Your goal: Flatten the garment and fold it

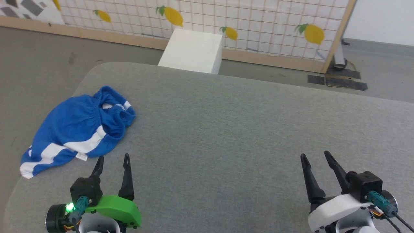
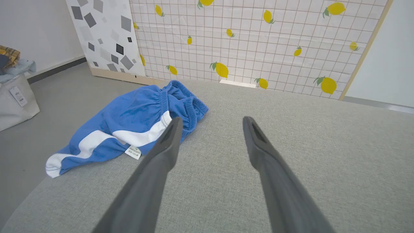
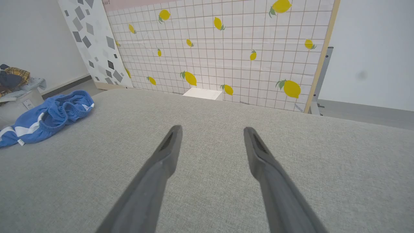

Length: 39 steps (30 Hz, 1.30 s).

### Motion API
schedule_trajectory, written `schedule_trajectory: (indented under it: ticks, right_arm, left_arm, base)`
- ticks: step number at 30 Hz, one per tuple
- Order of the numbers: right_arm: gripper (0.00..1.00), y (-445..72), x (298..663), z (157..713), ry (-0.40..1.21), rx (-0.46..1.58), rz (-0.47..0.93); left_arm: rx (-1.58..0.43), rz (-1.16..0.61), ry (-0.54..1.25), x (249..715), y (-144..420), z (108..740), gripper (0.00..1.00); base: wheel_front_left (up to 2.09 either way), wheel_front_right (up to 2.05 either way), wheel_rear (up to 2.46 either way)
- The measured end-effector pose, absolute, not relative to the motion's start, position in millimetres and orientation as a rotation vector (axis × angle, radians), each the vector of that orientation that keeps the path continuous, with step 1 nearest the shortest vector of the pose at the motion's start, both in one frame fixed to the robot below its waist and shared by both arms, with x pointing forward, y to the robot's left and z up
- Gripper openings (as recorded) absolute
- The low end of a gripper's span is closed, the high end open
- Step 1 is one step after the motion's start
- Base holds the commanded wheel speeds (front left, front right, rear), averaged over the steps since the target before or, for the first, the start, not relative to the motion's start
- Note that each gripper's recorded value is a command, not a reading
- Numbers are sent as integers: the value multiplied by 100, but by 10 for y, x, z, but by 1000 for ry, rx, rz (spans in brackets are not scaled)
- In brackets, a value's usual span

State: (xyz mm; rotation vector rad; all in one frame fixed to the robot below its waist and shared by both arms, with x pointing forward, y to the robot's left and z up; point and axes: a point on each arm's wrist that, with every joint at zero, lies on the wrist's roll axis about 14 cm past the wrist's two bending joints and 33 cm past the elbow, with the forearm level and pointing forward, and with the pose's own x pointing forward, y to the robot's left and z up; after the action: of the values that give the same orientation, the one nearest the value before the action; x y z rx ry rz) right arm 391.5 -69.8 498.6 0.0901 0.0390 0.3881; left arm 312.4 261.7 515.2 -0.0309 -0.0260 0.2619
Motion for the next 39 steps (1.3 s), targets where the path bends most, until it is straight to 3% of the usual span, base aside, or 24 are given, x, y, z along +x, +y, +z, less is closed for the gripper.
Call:
schedule_trajectory:
  ticks: [39]
  right_arm:
    - [100,269,3851,4889,50,128,664]
  left_arm:
    - [-43,549,-71,2232,3284,5111,100]
  base:
    - [0,0,0]
